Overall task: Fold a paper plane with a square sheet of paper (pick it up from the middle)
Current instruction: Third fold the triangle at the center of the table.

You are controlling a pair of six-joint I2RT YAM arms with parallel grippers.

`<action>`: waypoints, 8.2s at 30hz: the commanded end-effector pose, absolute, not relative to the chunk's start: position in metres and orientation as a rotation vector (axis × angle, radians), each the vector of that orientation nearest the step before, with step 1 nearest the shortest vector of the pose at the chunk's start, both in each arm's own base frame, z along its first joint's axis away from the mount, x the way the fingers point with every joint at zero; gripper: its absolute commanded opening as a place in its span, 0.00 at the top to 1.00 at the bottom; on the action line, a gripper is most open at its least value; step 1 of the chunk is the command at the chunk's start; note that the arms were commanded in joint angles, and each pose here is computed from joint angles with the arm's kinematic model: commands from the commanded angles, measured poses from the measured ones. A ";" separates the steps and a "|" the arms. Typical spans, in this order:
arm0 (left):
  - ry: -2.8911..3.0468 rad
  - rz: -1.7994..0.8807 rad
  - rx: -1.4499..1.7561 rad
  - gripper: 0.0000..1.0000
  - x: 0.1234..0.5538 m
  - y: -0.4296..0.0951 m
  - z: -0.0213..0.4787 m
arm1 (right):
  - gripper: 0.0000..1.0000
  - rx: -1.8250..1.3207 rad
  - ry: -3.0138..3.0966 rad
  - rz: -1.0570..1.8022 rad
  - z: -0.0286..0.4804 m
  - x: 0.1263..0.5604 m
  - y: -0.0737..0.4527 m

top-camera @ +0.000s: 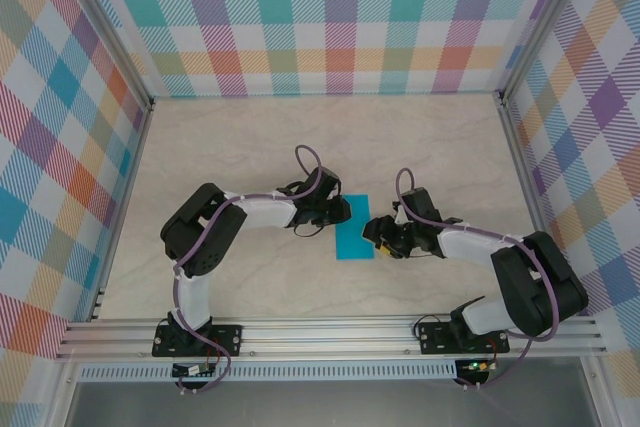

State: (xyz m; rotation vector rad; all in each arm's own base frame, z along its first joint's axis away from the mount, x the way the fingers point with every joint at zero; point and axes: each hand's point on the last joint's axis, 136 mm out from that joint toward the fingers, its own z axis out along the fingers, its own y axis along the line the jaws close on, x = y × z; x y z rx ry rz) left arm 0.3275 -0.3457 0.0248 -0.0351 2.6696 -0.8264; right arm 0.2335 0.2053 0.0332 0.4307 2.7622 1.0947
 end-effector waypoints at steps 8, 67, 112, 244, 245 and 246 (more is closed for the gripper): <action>2.739 -0.736 -0.057 0.77 0.312 -0.325 0.010 | 0.46 0.412 2.731 1.125 0.041 0.244 0.213; 2.761 -0.757 -0.011 0.72 0.306 -0.325 0.012 | 0.47 0.311 2.666 1.238 0.052 0.257 0.230; 2.315 -0.146 0.816 0.40 0.199 -0.366 0.074 | 0.89 0.415 2.730 1.275 0.037 0.260 0.234; 2.698 -0.805 0.529 0.98 0.259 -0.314 0.014 | 0.97 0.189 2.998 1.001 0.011 0.301 0.241; 2.700 -0.810 0.529 0.98 0.259 -0.315 0.013 | 0.97 0.190 2.999 1.000 0.011 0.301 0.241; 2.699 -0.813 0.528 0.98 0.259 -0.315 0.014 | 0.97 0.189 2.998 0.999 0.011 0.302 0.240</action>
